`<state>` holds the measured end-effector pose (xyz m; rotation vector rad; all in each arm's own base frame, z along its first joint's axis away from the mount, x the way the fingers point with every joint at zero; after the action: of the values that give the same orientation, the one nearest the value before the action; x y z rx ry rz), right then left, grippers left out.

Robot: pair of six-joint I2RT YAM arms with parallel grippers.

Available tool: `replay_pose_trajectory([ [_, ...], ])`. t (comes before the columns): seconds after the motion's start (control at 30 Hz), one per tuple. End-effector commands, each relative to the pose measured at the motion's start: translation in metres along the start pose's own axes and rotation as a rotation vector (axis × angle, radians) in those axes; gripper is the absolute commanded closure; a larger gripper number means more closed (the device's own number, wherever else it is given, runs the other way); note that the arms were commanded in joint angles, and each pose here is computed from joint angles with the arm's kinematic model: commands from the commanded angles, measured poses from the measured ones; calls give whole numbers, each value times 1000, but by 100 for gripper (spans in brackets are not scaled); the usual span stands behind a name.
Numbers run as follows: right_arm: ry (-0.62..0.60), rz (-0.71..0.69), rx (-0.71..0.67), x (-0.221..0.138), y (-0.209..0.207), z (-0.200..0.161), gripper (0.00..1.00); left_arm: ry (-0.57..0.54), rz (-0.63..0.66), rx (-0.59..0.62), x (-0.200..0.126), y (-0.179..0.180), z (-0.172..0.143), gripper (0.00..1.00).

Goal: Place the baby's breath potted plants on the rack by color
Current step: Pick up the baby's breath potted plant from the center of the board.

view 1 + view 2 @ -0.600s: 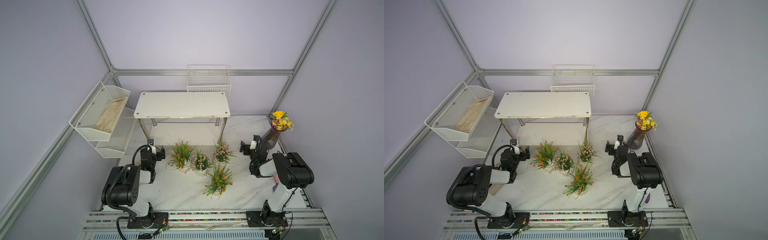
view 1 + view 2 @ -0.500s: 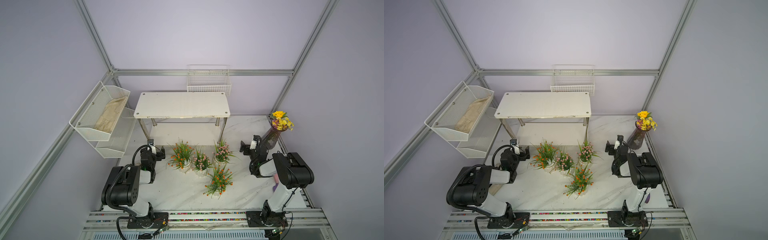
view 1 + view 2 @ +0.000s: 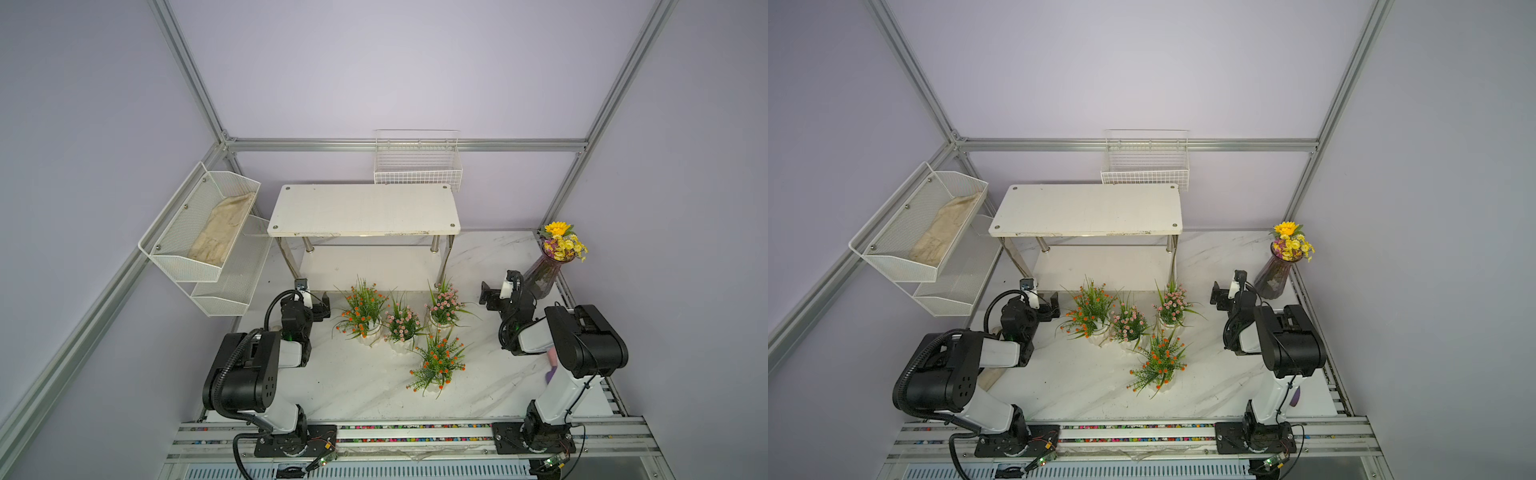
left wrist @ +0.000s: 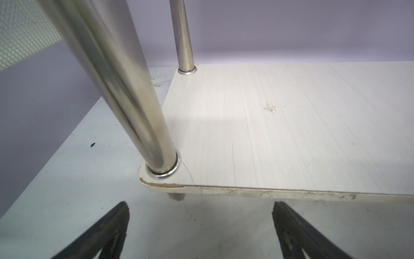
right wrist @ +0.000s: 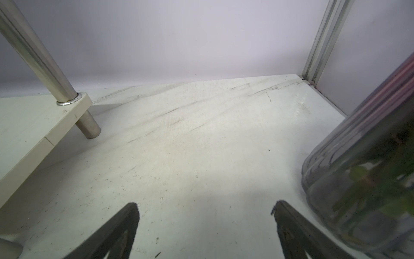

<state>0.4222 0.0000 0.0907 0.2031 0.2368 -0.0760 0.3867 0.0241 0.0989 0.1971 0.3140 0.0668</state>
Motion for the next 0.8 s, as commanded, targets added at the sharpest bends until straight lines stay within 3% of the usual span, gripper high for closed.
replay_pose_trajectory([
  [0.0, -28, 7, 2, 1, 4, 9, 3, -54, 18, 2, 2, 3, 17, 0],
  [0.37, -33, 4, 2, 1, 4, 11, 3, -57, 11, 9, 1, 2, 17, 0],
  [0.47, -1, -10, -2, 6, 4, 17, 3, -53, -12, 56, -2, -4, 33, 0],
  [0.53, 15, -27, -4, 7, 4, 26, 3, 16, 79, 74, -7, 8, 52, 0],
  [0.63, -14, -84, 15, -3, 4, 52, 3, 29, 145, 31, -25, 23, 78, 0],
  [0.77, 10, -112, 80, -13, 17, 92, 3, -6, 132, -41, -53, 27, 108, 0],
])
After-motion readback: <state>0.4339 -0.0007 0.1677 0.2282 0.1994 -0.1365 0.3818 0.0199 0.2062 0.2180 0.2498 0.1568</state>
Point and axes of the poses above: each gripper's point midway between its finger pads, its own x axis out along the fingers, its own y axis along the line the jaws close on, z = x × y, the point moved 1 cm from there along -x, back along the fingers, and after that the axes turned 9 degrees about x, right-handed, at the moved point
